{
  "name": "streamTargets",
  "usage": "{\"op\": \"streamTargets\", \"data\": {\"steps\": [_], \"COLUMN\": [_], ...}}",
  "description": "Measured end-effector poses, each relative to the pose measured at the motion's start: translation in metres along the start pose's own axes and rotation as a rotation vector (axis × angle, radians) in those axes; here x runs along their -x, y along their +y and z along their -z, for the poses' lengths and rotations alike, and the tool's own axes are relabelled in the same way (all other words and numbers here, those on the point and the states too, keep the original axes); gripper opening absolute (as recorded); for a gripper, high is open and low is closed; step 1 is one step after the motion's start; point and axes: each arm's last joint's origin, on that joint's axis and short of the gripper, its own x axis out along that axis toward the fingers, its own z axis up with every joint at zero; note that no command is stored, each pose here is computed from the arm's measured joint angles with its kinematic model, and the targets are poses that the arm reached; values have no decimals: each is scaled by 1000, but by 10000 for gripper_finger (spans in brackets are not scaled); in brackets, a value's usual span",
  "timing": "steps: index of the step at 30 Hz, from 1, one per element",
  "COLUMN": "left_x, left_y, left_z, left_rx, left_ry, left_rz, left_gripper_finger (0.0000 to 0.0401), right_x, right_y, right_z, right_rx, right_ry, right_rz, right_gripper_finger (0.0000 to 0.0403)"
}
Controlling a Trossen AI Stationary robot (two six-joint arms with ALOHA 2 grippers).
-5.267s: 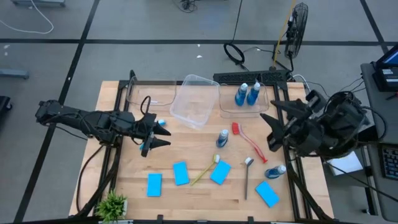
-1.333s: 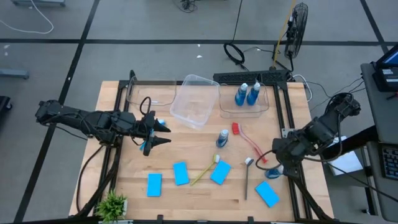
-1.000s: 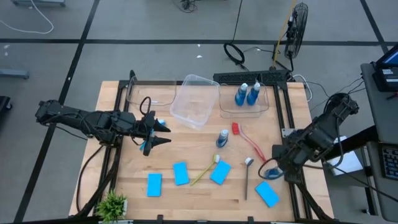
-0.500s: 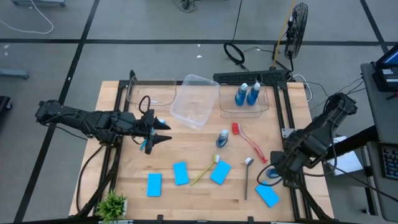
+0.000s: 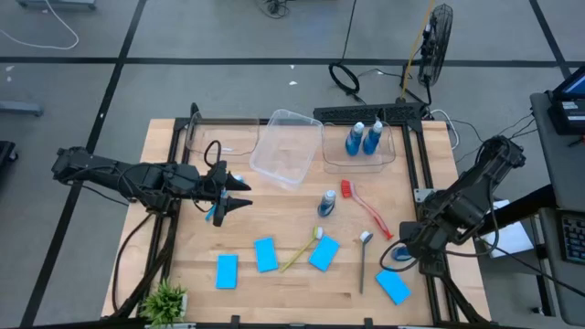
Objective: Pick & Place Kitchen Sink Supplies
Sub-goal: Put the blue soap dispenser into the right transparent bin
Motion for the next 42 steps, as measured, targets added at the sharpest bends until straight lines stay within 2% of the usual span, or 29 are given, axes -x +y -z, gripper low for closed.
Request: {"op": "streamTargets", "data": {"steps": [9,15,33,37,42], "left_x": [0,0,0,0,0], "left_y": [0,0,0,0,0], "left_z": [0,0,0,0,0], "left_rx": [3,-13,-19,-22,-21], "left_ry": [0,0,0,0,0], "left_rz": [0,0,0,0,0], "left_gripper_finger": [214,214,214,214,214], "right_x": [13,21,22,22,22], "right_y": [-11,-26,-30,-29,-27], "right_z": [9,19,21,21,20], "right_rx": [-82,-194,-132,-113,-107], "right_ry": [-50,-32,-22,-28,-39], "right_rz": [-34,-1,15,3,-19], "right_gripper_finger": [94,84,44,56,107]}}
